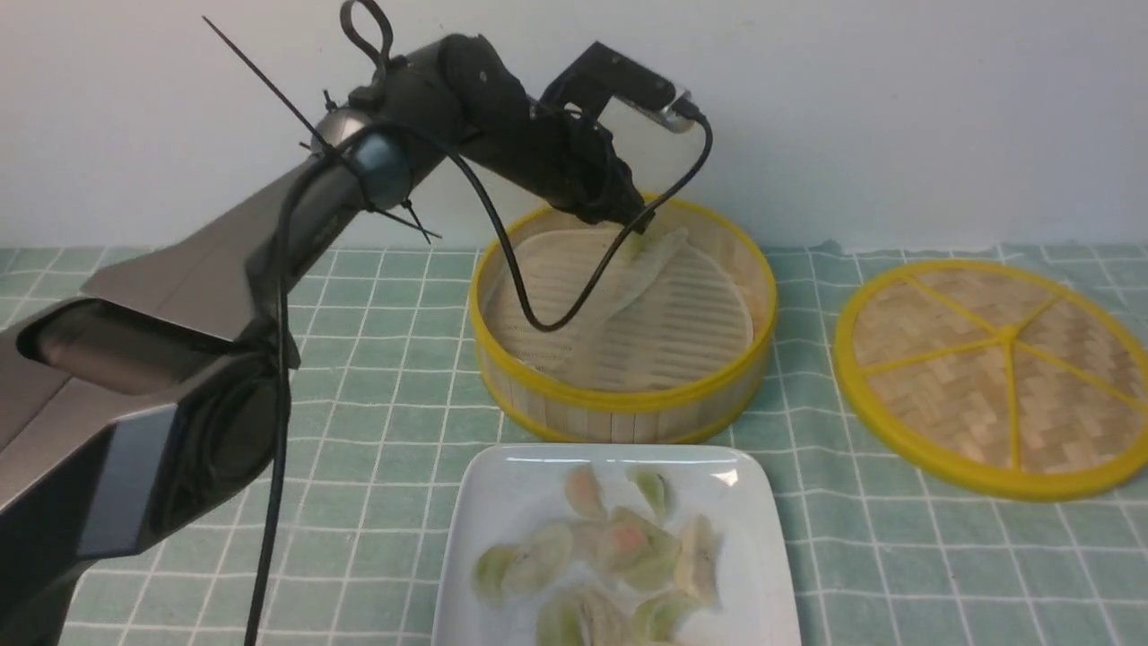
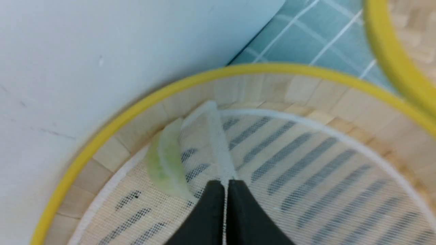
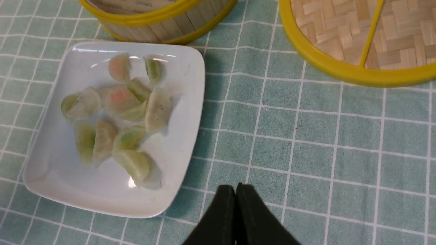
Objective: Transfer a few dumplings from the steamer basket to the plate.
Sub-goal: Use the left arm to grab a dumpling from the steamer
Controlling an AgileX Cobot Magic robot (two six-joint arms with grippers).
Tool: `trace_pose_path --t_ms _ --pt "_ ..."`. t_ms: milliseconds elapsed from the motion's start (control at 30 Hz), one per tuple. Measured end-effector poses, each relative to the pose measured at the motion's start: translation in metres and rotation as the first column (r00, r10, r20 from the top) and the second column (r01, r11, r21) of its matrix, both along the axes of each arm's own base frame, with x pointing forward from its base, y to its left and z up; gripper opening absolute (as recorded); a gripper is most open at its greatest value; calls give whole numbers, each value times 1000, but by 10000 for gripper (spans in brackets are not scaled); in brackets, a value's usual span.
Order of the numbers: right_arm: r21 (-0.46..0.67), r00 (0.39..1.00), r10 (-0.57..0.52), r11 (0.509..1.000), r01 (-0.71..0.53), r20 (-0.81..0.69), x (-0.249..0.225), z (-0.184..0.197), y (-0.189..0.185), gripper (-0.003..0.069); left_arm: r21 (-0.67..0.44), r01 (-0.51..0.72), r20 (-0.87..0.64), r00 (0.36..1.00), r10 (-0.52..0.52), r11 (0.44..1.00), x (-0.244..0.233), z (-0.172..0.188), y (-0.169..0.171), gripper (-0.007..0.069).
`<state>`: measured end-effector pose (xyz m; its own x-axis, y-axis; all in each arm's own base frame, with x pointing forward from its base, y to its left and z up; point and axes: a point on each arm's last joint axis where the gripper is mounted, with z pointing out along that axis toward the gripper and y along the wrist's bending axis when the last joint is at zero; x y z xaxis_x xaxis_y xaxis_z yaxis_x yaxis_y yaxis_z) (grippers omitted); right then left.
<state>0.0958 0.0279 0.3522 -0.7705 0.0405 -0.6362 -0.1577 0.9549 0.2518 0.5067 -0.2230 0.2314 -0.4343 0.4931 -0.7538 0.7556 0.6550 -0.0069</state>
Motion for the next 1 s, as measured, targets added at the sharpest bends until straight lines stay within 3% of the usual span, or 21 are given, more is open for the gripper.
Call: trace_pose_path --t_ms 167,300,467,633,700,1000 --pt "0 1000 0 1000 0 0 0 0 0 -13 -8 -11 27 1000 11 1000 0 7 1 -6" --pt "0 1000 0 1000 0 -1 0 0 0 -13 -19 -52 59 997 53 998 10 -10 0 6" --pt "-2 1000 3 1000 -3 -12 -1 -1 0 -13 -37 -75 40 996 77 996 19 -46 -4 142" --pt "-5 1000 4 1000 -4 -15 -1 -1 0 -13 -81 -91 22 995 93 993 23 -50 1 332" --pt "-5 1000 4 1000 -4 -15 -1 -1 0 -13 -101 -106 10 994 107 989 24 -49 4 370" --pt "9 1000 -6 1000 6 -21 -1 -1 0 -13 -254 -174 -135 980 143 951 29 -64 10 405"
